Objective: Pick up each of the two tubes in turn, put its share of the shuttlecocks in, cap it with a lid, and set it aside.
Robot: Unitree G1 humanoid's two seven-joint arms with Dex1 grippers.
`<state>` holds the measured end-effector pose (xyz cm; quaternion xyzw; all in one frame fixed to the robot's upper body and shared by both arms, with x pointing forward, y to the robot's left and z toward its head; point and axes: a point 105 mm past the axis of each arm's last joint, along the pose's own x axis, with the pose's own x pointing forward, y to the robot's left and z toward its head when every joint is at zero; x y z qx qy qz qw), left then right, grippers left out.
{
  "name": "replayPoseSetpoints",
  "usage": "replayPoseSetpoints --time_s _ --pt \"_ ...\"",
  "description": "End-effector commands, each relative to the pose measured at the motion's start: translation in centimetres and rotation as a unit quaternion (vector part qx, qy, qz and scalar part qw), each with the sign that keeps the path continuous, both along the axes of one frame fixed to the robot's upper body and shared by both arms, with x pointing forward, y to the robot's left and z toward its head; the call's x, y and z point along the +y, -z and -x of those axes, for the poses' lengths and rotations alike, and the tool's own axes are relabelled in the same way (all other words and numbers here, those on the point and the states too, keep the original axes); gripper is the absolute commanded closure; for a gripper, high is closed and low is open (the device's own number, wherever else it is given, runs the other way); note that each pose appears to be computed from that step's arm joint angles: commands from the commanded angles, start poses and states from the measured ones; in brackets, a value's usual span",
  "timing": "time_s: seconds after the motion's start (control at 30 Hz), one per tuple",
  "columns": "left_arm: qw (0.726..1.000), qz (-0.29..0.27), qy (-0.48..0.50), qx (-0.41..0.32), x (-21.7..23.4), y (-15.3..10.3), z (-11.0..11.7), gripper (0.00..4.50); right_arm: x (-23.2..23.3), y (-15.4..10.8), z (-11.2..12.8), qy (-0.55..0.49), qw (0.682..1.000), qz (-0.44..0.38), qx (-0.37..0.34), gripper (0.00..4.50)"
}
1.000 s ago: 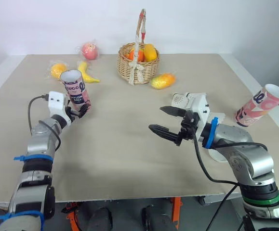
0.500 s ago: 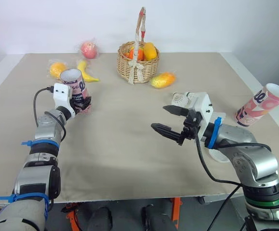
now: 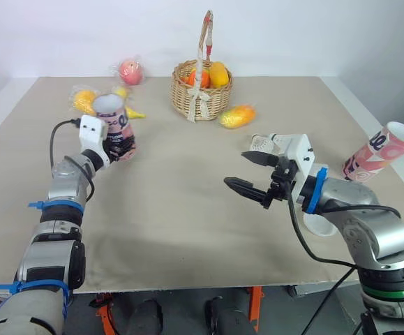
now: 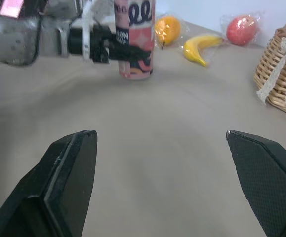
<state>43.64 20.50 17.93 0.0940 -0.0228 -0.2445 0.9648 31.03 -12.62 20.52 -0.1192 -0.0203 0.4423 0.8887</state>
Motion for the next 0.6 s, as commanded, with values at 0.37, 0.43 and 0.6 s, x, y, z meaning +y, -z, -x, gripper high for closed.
replayPoseSetpoints --time_s 0.37,0.43,0.6 --pt "0.881 -0.341 0.326 0.025 -4.0 -1.4 8.3 1.23 -1.4 1.6 -5.1 0.237 0.969 -0.054 0.044 0.0" --pt "0.868 -0.364 0.336 0.03 -3.8 -1.0 8.8 1.23 0.0 2.2 -5.7 0.247 0.964 -0.07 0.063 0.0" --pt "0.844 -0.38 0.377 0.05 -3.7 -0.5 10.4 1.23 1.5 3.0 -8.3 0.294 0.953 -0.046 0.048 0.0"
